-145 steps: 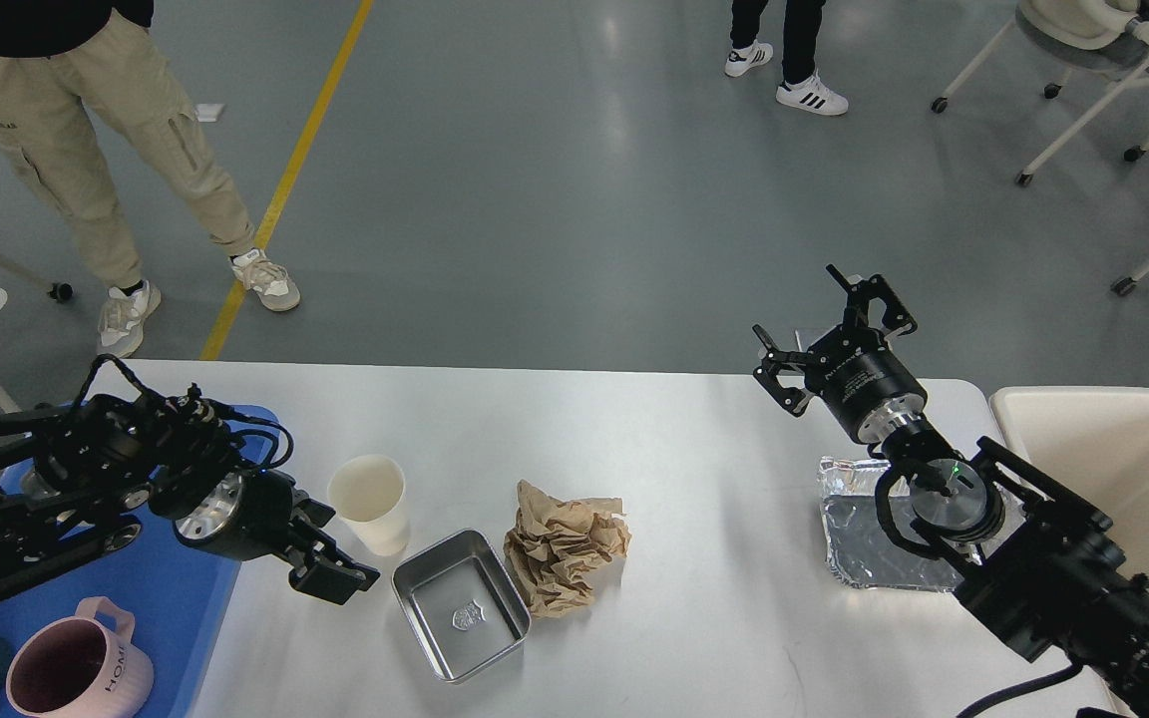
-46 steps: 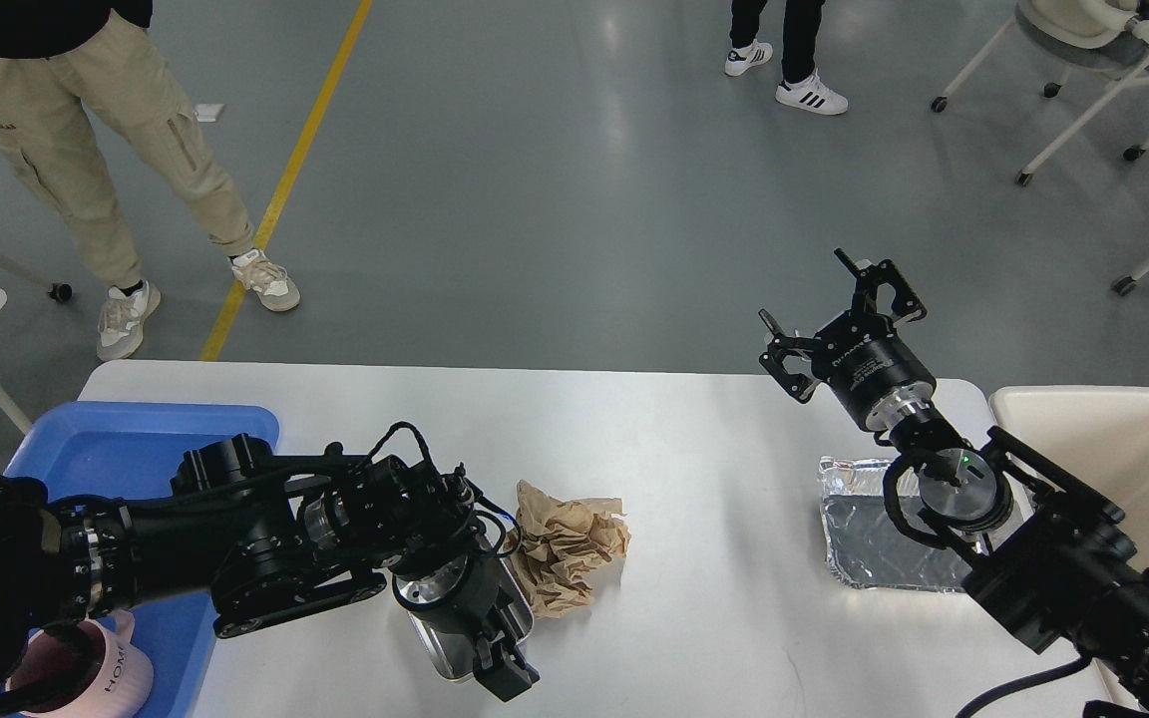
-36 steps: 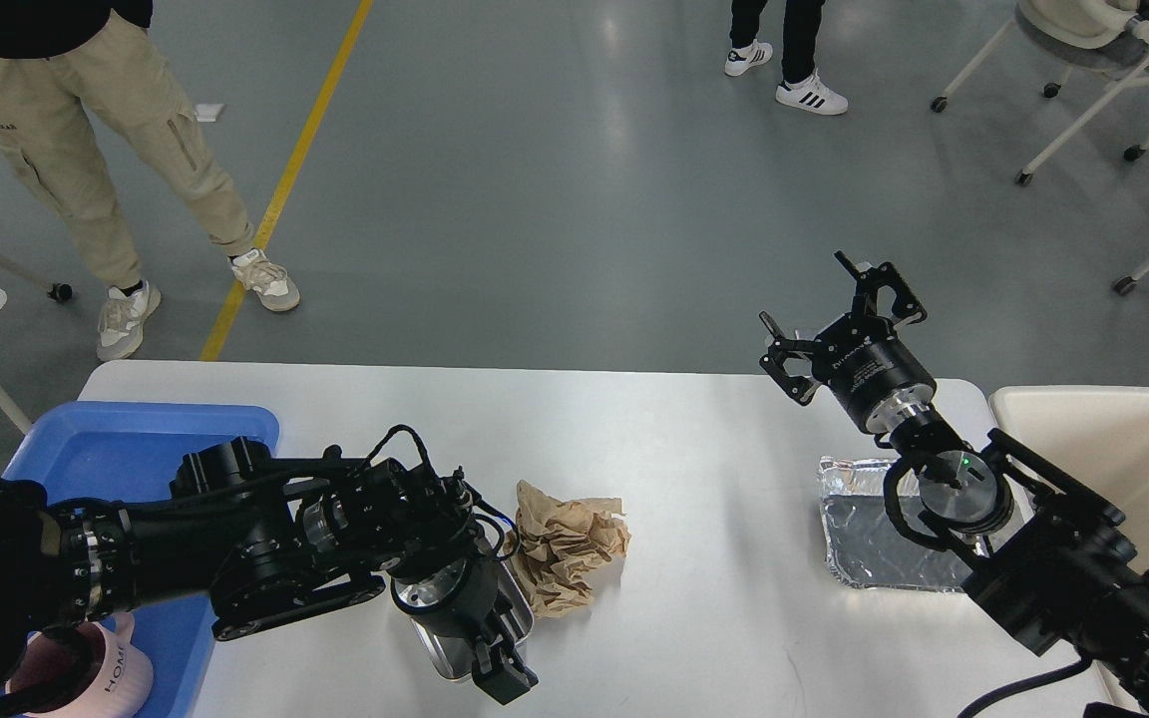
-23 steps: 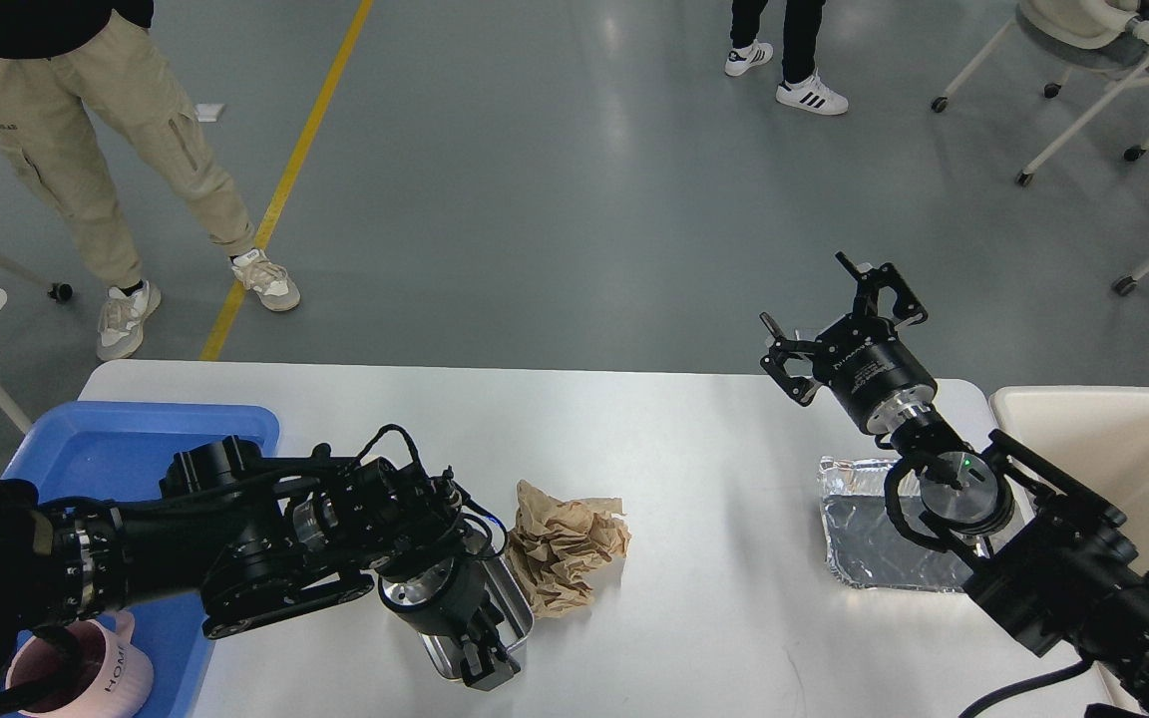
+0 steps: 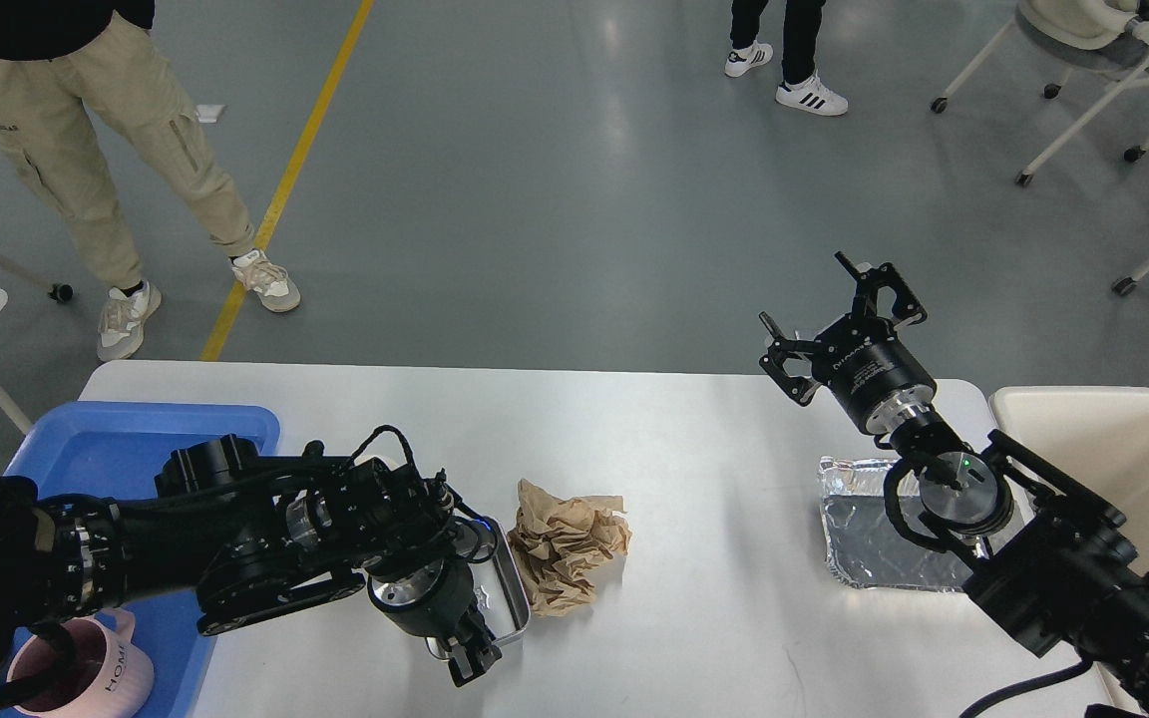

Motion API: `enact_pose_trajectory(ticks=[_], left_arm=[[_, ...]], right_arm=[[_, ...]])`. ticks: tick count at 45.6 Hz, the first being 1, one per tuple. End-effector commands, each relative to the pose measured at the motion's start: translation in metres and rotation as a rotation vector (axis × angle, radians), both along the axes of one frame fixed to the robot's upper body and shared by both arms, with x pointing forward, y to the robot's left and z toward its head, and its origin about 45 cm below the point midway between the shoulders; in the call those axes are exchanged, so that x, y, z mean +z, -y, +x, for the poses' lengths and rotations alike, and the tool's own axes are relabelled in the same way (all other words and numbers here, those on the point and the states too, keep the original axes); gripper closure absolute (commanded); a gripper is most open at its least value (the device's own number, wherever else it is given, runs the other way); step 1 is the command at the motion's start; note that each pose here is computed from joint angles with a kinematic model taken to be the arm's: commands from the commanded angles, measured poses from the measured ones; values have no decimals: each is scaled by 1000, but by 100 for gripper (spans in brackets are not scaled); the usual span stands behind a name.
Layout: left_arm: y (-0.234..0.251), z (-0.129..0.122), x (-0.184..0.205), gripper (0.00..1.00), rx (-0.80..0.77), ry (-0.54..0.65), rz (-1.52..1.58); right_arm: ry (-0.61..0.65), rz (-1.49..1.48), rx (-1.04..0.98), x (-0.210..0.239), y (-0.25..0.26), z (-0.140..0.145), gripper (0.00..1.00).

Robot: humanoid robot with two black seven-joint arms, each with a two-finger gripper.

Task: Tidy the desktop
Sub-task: 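Grasp the metal tray edge with the left gripper and slide it nearer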

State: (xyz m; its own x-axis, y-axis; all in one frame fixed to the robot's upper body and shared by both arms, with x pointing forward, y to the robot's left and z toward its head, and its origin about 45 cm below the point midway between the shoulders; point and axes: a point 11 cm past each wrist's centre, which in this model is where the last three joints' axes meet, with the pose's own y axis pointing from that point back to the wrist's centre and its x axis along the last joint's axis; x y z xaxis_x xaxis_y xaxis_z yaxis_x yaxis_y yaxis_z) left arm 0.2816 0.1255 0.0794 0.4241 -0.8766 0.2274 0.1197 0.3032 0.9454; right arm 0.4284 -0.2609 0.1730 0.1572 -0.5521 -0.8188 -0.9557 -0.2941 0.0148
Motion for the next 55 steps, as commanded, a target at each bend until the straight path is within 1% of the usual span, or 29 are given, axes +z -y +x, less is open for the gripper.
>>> enact_pose_trajectory(ticks=[1, 9, 19, 26, 35, 38, 47, 55], left_arm=[[-1, -1, -1, 100, -10, -13, -4], [1, -3, 0, 100, -17, -18, -8], [15, -9, 8, 100, -46, -44, -49], [30, -20, 14, 99, -88, -66, -79], [54, -34, 35, 99, -178, -69, -121], [57, -32, 43, 99, -191, -62, -115], [60, -17, 67, 99, -190, -22, -121], [48, -17, 65, 100, -170, -36, -113]], right_arm=[[-1, -1, -1, 0, 0, 0, 0], [1, -1, 1, 0, -1, 0, 0], [4, -3, 0, 2, 0, 2, 0], [3, -4, 0, 1, 0, 2, 0], [3, -4, -2, 1, 1, 2, 0], [3, -7, -2, 2, 1, 2, 0], [-2, -7, -2, -1, 1, 1, 0], [2, -6, -1, 2, 0, 2, 0]])
